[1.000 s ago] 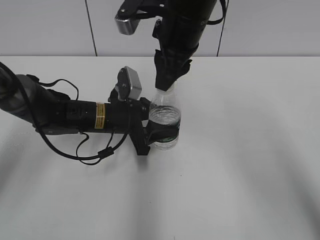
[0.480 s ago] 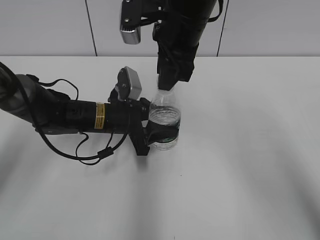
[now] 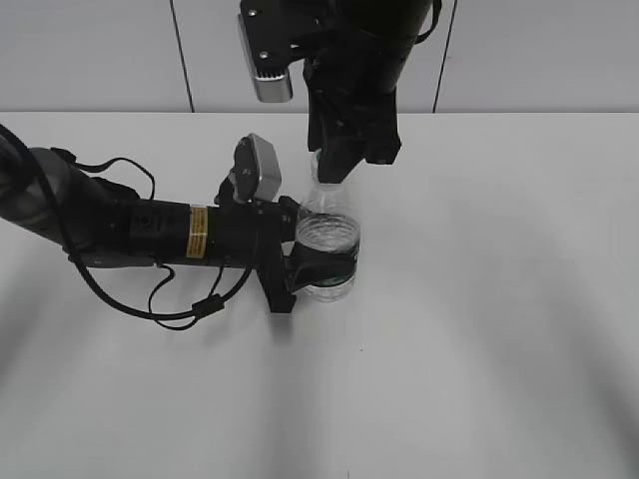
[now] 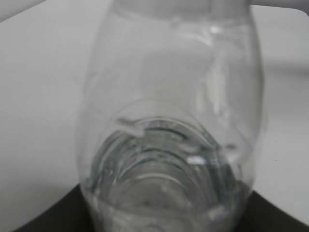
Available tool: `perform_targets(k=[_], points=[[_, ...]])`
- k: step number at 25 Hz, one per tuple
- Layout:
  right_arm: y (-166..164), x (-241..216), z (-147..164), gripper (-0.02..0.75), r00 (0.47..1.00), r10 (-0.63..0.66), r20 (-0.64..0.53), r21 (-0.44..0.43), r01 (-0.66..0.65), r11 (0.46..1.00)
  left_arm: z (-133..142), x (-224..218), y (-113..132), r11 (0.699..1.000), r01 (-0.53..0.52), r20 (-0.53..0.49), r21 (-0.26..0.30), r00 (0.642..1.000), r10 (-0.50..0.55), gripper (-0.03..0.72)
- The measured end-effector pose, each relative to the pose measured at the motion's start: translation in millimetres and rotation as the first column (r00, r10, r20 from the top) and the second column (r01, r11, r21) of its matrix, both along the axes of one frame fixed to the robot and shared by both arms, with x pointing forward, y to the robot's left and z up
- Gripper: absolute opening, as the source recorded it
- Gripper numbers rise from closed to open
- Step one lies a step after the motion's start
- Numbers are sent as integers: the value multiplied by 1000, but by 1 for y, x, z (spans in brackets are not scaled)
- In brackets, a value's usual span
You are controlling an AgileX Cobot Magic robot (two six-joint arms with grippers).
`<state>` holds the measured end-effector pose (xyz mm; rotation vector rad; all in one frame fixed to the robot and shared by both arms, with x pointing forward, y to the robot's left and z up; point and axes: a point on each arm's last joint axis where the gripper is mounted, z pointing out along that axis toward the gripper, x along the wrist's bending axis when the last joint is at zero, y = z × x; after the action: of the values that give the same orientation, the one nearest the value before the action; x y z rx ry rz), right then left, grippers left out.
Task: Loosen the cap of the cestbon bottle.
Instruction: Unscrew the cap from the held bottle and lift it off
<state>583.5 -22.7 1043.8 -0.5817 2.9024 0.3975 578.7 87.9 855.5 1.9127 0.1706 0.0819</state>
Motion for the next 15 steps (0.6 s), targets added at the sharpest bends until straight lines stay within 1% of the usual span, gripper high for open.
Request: perform_targets(k=[7,15], points=[[0,0,0,301,996,90,25,-11,-90,996,0,0,0,1000,3,2,1,1000,-3,361],[-2,-2,3,301,994,105,30,-11,-105,994,0,-1,0,1000,18,-3,0,1000,-18,361]])
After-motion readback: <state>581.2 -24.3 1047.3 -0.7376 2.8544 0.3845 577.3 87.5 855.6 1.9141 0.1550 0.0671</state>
